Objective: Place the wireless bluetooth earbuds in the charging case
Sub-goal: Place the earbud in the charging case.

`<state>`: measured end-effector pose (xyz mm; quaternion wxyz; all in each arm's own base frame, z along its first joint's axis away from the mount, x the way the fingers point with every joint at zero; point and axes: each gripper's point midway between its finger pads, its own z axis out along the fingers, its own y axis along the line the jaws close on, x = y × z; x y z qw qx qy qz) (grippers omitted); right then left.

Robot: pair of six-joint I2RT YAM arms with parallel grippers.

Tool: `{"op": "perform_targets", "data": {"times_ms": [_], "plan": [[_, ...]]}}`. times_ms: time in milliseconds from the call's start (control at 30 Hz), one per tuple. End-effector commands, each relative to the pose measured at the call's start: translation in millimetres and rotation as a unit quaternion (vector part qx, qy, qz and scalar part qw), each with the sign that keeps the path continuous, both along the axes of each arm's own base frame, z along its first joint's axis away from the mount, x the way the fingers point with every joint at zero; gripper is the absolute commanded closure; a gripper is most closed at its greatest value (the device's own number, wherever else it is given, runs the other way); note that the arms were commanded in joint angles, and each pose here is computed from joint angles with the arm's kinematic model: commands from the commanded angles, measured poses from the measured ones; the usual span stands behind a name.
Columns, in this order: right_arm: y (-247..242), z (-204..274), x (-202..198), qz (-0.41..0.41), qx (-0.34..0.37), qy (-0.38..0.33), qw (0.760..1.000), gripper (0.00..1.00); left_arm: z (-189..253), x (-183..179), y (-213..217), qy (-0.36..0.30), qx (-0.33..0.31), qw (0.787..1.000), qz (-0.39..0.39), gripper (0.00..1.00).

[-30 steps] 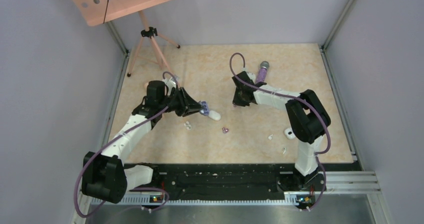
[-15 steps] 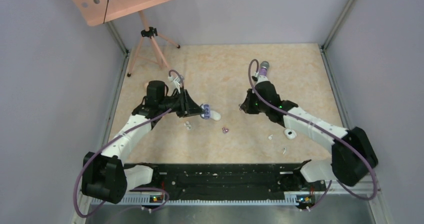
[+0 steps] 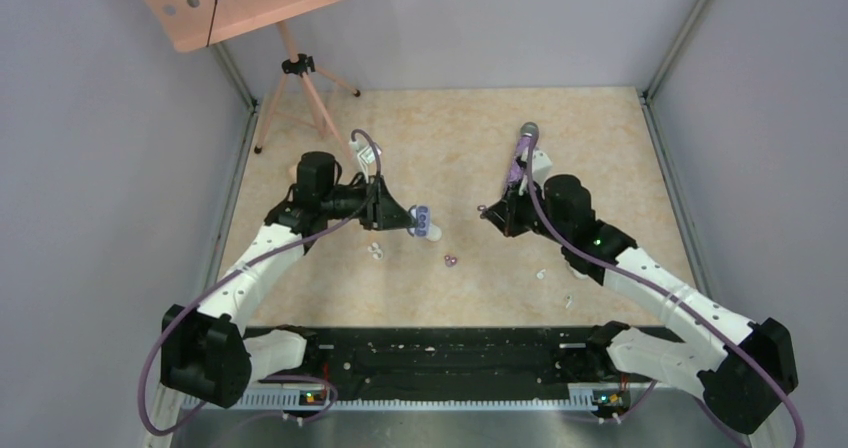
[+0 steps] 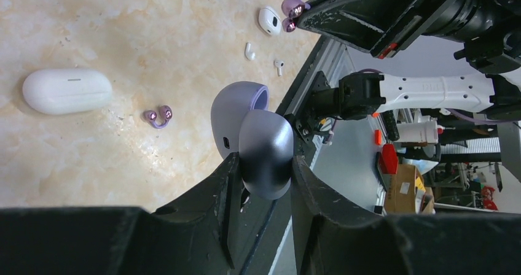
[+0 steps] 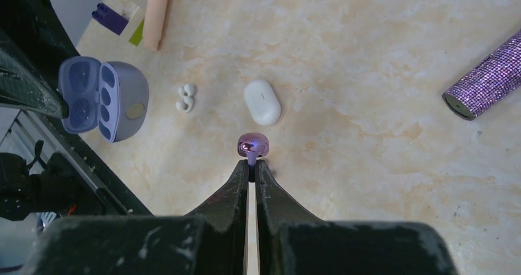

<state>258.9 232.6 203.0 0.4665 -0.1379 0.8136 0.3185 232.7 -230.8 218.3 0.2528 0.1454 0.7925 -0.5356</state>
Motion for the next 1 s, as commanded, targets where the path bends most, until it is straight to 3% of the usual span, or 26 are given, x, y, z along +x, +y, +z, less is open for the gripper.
{"op": "perform_targets", "data": {"times_ms": [0, 533, 967], "plan": [[11, 18, -11, 0.038, 0.004, -0.027, 0.999, 1.0, 17, 5, -6, -0.036, -0.007, 0.999, -0.01, 1.0], [38, 43, -15, 0.087, 0.011, -0.042, 0.995, 1.0, 18, 9, -9, -0.02, 0.002, 0.999, 0.027, 1.0], [86, 57, -15, 0.015, 0.094, 0.067, 0.993, 1.0, 24, 20, -13, -0.041, -0.006, 0.995, 0.09, 1.0]]}}
